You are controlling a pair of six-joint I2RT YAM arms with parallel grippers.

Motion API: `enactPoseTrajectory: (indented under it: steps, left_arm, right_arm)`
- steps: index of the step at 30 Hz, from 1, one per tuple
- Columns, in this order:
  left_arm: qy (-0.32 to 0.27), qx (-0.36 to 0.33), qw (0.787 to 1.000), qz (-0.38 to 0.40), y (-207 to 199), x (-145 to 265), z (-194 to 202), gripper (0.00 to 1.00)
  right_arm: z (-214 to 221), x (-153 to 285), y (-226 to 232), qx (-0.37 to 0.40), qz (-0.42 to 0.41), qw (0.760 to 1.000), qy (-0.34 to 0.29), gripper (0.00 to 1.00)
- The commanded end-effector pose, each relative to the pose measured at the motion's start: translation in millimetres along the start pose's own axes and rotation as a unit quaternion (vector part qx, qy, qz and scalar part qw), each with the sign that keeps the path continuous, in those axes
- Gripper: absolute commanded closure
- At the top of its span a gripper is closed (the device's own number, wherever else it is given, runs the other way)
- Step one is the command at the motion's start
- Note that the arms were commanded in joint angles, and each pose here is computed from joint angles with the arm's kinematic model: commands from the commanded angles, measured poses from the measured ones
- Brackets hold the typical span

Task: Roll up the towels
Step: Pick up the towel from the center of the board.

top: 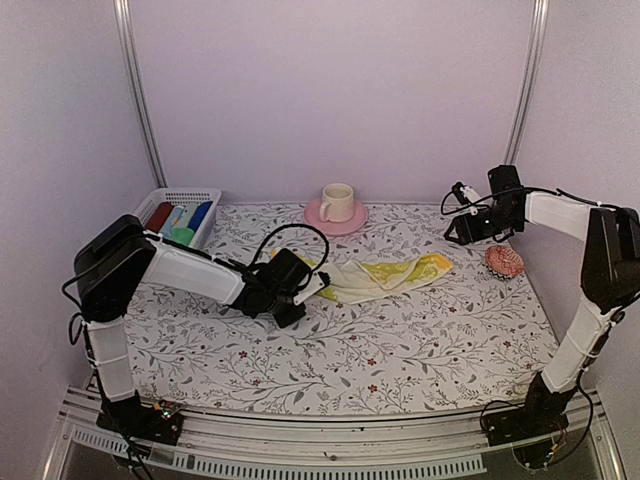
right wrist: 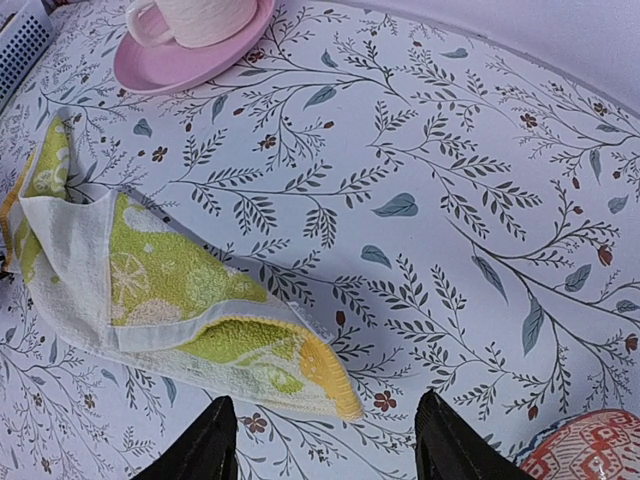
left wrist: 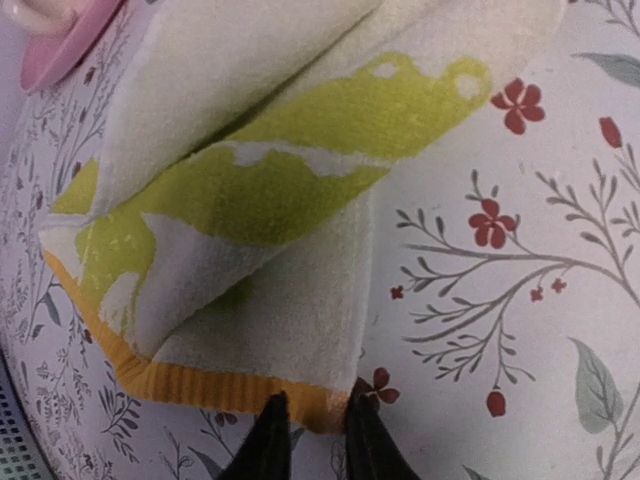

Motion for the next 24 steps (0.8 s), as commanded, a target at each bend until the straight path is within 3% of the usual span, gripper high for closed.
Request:
enactPoseTrajectory:
  steps: [1, 3, 9, 14, 24]
  left_arm:
    - [0.041, -0.015, 0.999, 0.010, -4.0, -11.7, 14.8, 0.91]
    - [0.036, -0.014, 0.999, 0.016, -4.3, -9.9, 13.8, 1.00]
    - [0.019, 0.005, 1.000, 0.006, 0.6, -1.1, 5.5, 1.00]
    - [-0.009, 0.064, 0.995, -0.074, 18.9, 31.3, -5.0, 1.00]
    - [-0.051, 0.188, 0.968, -0.161, 39.9, 96.2, 31.6, 1.00]
  right_arm:
    - [-2.4, 9.8, -0.1, 0.004, 0.003, 1.000, -0.016, 0.38]
    - [-2.5, 9.8, -0.2, 0.006, 0.003, 1.000, -0.017, 0.39]
    - [-3.0, 11.9, 0.1, 0.006, 0.002, 1.000, -0.020, 0.39]
    - [-6.1, 16.4, 5.7, 0.026, -0.026, 0.999, -0.037, 0.39]
    - [-15.4, 44.9, 32.6, 0.146, -0.096, 0.979, -0.103, 0.44]
Point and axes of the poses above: each gripper's point midway between its finger pads, its own x axis back along the fingers, its own y axis along the line the jaws close on, z = x × y, the point moved 10 cm from there along x, back along the fingers, and after that the axes turned 10 degrees about x, right-handed, at the moved point
